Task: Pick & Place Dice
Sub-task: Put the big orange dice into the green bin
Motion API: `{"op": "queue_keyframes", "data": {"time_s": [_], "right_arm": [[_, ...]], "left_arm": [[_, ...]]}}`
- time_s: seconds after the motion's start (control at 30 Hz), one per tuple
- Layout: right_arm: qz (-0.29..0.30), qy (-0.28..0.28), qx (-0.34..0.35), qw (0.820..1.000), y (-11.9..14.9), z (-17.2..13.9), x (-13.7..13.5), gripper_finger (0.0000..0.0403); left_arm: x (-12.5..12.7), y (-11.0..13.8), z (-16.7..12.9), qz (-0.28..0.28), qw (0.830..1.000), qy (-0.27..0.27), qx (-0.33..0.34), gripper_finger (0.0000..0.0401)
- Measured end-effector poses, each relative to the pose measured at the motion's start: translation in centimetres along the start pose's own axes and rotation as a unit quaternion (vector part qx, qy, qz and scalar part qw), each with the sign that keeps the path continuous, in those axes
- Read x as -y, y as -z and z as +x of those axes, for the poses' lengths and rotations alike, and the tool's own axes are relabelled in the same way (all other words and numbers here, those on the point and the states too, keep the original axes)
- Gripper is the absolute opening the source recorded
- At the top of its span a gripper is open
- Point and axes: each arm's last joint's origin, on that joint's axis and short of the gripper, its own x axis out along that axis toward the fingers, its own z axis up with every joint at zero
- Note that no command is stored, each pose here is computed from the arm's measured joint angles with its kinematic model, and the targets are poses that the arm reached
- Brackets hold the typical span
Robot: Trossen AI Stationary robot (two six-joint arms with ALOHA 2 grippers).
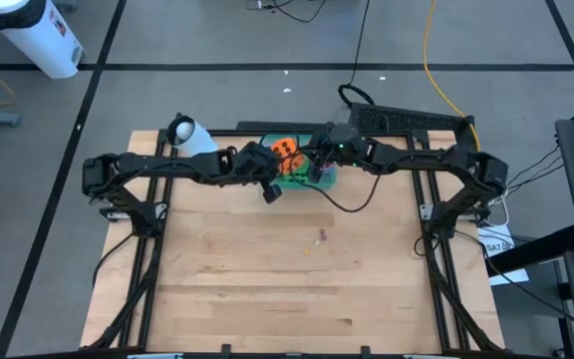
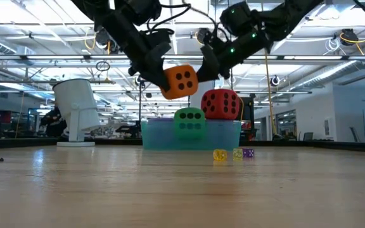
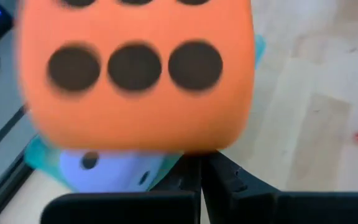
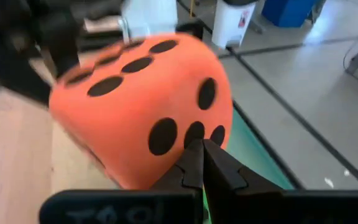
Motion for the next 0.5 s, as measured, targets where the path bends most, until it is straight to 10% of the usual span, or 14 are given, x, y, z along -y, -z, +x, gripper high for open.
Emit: {"op": "queue_keyframes", "data": {"time_s": [0.5], "right_arm": [[0.011, 0.004, -0.021, 1.000, 0.7, 3.9, 0.5, 0.0000]], "left_arm": [[-1.2, 0.8, 0.1, -0.018, 0.998, -0.038, -0.045, 0.0007]]}}
